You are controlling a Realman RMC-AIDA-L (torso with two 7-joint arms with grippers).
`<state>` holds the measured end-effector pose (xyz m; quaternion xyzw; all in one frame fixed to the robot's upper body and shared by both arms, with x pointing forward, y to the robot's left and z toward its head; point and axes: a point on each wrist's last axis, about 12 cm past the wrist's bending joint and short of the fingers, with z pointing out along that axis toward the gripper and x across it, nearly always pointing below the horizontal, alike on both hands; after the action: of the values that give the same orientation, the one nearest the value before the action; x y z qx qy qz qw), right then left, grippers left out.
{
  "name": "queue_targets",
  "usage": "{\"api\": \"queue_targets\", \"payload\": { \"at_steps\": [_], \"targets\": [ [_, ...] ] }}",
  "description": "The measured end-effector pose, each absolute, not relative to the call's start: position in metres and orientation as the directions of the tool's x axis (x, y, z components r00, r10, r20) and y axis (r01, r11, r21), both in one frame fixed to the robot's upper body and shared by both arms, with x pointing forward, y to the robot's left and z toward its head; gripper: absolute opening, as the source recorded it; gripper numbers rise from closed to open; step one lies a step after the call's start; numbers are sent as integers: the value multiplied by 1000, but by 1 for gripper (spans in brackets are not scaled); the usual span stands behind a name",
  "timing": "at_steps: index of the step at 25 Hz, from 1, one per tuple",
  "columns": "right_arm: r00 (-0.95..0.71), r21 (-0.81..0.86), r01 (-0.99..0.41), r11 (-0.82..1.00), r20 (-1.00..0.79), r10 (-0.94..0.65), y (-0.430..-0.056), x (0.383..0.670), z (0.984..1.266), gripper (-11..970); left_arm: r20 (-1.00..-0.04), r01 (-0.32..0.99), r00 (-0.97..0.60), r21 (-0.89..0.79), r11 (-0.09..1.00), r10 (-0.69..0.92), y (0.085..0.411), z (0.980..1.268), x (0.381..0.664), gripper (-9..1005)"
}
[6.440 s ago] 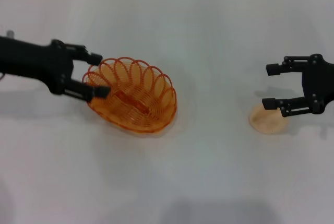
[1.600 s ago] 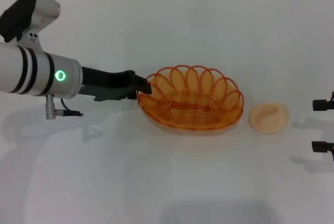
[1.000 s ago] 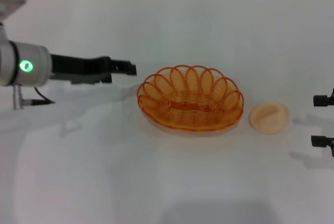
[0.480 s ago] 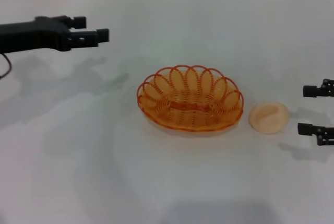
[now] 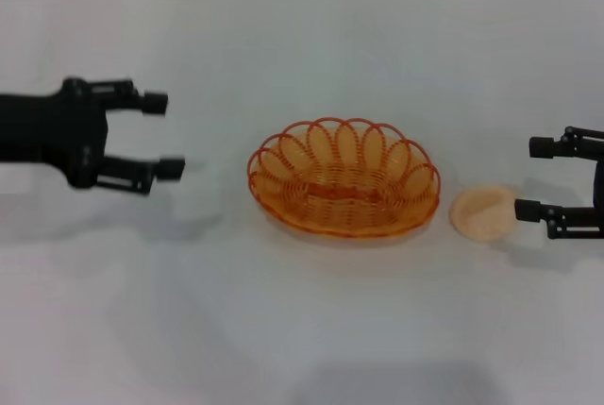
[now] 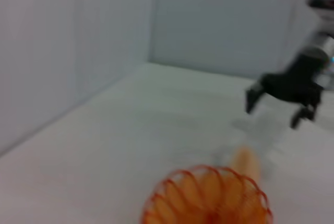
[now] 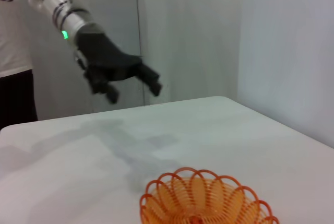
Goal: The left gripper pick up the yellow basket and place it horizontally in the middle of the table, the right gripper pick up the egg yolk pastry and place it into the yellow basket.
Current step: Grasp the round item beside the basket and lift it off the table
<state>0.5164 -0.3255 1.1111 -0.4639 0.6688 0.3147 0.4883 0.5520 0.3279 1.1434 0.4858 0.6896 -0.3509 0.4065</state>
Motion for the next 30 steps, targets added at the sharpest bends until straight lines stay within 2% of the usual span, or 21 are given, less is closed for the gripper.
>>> {"api": "queue_targets", "payload": {
  "at_steps": [4, 12, 17, 29, 30],
  "targets": [
    [-139, -7, -916, 400, -932, -333, -320, 526, 1108, 788, -885, 958, -202, -90, 273, 419, 330, 1133, 545, 890],
    [-258, 60, -904, 423, -866, -428, -299, 543, 1111, 787, -896, 941, -222, -93, 325, 386, 334, 1123, 538, 889],
    [-323, 89, -885, 457, -824, -465, -299, 547, 1113, 787, -900, 935, -234, -105, 338, 368, 332, 1122, 537, 890],
    [-332, 77, -890, 450, -784, -524, -293, 553, 1108, 786, -904, 930, -238, -107, 352, 354, 324, 1123, 544, 890],
    [-330, 75, -891, 448, -784, -525, -293, 553, 1108, 756, -905, 930, -237, -106, 351, 355, 324, 1123, 544, 890]
  ]
}}
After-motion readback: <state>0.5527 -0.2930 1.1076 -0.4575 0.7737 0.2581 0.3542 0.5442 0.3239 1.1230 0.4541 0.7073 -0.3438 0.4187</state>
